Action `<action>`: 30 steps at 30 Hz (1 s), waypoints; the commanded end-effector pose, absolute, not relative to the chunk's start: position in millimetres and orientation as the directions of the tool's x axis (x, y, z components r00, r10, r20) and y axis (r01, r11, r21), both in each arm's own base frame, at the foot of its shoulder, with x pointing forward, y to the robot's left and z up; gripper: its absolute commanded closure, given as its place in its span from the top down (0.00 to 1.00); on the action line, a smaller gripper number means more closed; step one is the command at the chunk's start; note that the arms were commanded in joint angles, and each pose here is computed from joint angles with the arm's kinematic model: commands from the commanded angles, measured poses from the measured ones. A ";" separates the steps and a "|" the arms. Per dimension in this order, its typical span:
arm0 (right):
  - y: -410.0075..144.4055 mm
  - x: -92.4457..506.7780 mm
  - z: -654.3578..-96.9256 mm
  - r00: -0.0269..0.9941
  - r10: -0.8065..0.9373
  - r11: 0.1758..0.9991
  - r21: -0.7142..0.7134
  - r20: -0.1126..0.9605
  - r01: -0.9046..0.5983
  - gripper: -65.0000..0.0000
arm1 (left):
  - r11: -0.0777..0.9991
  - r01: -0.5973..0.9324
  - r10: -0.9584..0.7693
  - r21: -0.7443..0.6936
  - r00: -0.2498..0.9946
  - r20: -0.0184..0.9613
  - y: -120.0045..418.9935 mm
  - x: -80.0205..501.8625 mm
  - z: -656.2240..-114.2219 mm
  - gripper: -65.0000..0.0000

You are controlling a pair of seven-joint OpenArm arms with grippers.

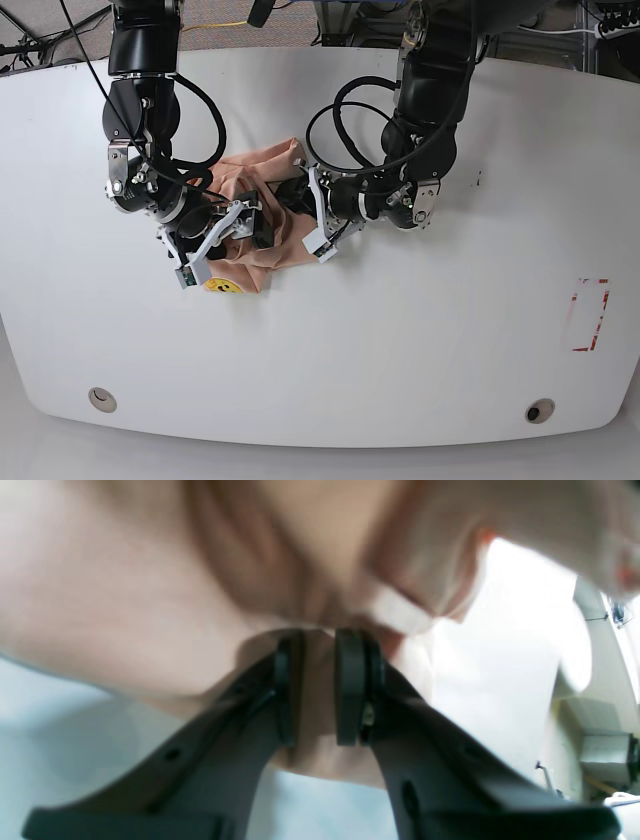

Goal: Fold the T-shirt properly
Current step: 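Fold the shirt end held by the right gripper toward the left gripper, then open the left gripper and move it away from the shirt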

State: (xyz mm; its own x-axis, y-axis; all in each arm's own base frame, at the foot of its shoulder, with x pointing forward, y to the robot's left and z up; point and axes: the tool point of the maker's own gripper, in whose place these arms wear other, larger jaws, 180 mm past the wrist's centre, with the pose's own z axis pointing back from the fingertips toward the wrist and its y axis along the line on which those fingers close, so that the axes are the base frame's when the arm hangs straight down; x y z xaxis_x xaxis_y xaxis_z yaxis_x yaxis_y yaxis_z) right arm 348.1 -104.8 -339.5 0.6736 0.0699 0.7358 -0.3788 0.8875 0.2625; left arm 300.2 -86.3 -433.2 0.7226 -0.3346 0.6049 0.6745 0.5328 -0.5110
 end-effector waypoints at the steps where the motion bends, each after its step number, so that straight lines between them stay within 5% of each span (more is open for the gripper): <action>1: -96.0 354.8 -322.2 0.604 0.160 0.873 0.173 0.781 -0.455 0.86 | 0.590 0.659 -0.514 -0.467 0.753 0.411 -54.8 265.2 -475.2 0.23; 7: -58.1 340.6 -310.6 0.504 0.328 0.795 0.054 0.799 -0.604 0.86 | 0.580 0.645 -0.482 -0.496 0.764 0.429 -59.8 267.2 -469.9 0.42; 13: -40.5 338.1 -291.5 0.457 0.292 0.755 0.091 0.840 -0.649 0.86 | 0.580 0.645 -0.441 -0.497 0.762 0.473 -64.2 275.9 -464.6 0.43; 23: -127.3 370.1 -261.7 0.456 0.038 0.890 0.177 0.889 -0.420 0.85 | 0.551 0.632 -0.256 -0.546 0.750 0.610 -55.8 307.6 -418.4 0.42; 30: -137.8 357.0 -279.4 0.500 0.106 0.888 0.145 0.860 -0.436 0.85 | 0.513 0.636 -0.122 -0.577 0.720 0.683 -39.0 320.2 -381.2 0.42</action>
State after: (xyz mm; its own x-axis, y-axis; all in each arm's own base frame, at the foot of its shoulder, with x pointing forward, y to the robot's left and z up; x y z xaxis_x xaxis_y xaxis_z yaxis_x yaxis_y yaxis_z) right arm 353.8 -133.3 -289.6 0.5296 0.0937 0.8431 -0.4308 0.8859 0.1722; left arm 307.2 -37.9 -403.1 0.7537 -0.1604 0.6374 0.6098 0.5325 -0.5870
